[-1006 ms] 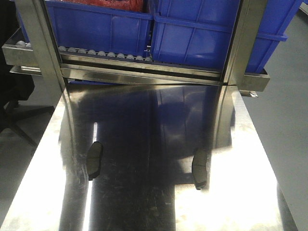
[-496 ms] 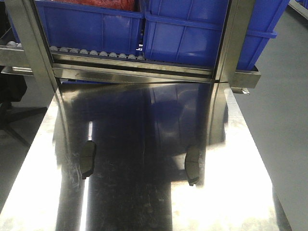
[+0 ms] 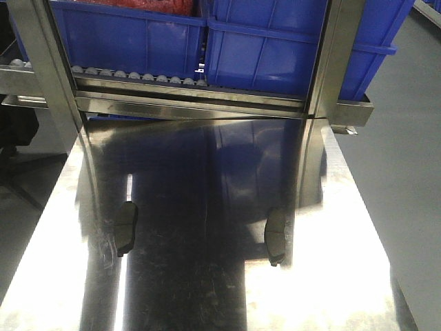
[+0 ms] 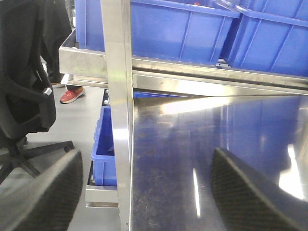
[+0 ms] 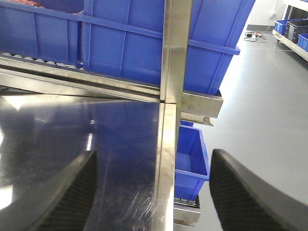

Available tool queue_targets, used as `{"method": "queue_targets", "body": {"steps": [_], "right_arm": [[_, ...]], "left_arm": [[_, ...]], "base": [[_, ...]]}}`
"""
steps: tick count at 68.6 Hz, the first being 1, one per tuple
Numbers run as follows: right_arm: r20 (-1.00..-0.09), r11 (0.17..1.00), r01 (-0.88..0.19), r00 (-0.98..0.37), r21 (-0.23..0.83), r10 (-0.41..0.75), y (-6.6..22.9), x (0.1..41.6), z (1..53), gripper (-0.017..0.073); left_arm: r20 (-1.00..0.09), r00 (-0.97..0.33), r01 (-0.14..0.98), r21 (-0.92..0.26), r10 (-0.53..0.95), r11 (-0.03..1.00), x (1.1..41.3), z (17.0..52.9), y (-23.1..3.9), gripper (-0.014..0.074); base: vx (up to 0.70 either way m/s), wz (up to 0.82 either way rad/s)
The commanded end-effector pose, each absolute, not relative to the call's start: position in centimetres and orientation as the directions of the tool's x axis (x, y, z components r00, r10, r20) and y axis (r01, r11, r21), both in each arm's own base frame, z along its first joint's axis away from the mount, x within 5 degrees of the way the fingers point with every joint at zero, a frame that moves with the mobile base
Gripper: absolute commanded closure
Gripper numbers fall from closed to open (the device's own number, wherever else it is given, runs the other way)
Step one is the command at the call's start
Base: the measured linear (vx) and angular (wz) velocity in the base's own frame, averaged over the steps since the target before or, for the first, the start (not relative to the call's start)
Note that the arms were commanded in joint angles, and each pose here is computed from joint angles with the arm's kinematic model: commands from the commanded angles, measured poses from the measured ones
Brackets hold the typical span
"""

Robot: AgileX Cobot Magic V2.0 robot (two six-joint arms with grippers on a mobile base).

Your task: Move and align brake pads A on conveyor

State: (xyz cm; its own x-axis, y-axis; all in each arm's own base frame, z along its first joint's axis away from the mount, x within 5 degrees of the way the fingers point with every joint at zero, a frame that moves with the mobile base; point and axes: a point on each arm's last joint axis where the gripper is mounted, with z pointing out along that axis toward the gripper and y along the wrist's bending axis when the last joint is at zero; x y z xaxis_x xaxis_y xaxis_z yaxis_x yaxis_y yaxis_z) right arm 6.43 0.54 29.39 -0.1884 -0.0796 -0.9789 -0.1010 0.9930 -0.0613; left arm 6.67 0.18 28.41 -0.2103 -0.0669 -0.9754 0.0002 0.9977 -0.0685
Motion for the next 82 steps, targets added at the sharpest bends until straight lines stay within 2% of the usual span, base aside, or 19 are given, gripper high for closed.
{"method": "queue_targets", "body": {"steps": [1, 40, 47, 56, 62, 70, 82], "right_arm": [[-0.991, 0.992, -0.097, -0.098, -0.079, -0.089, 0.5, 6.5, 30.9, 0.0069], [-0.991, 0.992, -0.097, -0.098, -0.079, -0.089, 0.5, 6.5, 30.9, 0.0069], [-0.991, 0.992, -0.097, -0.098, -0.079, -0.089, 0.5, 6.5, 30.9, 0.0069], [-0.991, 0.992, -0.097, -0.098, -0.079, -0.089, 0.5, 6.5, 30.9, 0.0069], [-0.991, 0.992, -0.097, -0.098, -0.079, -0.089, 0.5, 6.5, 30.9, 0.0069], [-0.991, 0.992, -0.097, -0.098, -0.079, -0.089, 0.5, 6.5, 30.9, 0.0069], [-0.991, 0.992, -0.097, -0.098, -0.079, -0.089, 0.5, 6.5, 30.9, 0.0069]], "left_arm": [[-0.99, -0.127, 0.027, -0.068, -0.064, 0.997, 6.8, 29.9, 0.0, 0.0059], [-0.992, -0.106, 0.035, -0.067, -0.063, 0.997, 6.8, 30.1, -0.1, 0.0059], [-0.988, -0.108, 0.042, -0.113, -0.108, 0.993, 6.8, 30.1, -0.2, 0.0059], [-0.986, -0.125, 0.038, -0.117, -0.111, 0.992, 7.1, 30.3, -0.2, 0.0059], [-0.976, -0.188, 0.02, -0.117, -0.111, 0.993, 8.0, 30.8, -0.2, 0.0059], [-0.932, -0.344, -0.025, -0.11, -0.112, 0.994, 10.2, 31.5, -0.4, 0.0059], [-0.801, -0.588, -0.083, -0.082, -0.115, 0.993, 14.7, 30.9, -0.9, 0.0059]], "base": [[0.0, 0.0], [0.0, 0.0], [0.0, 0.0], [0.0, 0.0], [0.0, 0.0], [0.0, 0.0], [0.0, 0.0]]}}
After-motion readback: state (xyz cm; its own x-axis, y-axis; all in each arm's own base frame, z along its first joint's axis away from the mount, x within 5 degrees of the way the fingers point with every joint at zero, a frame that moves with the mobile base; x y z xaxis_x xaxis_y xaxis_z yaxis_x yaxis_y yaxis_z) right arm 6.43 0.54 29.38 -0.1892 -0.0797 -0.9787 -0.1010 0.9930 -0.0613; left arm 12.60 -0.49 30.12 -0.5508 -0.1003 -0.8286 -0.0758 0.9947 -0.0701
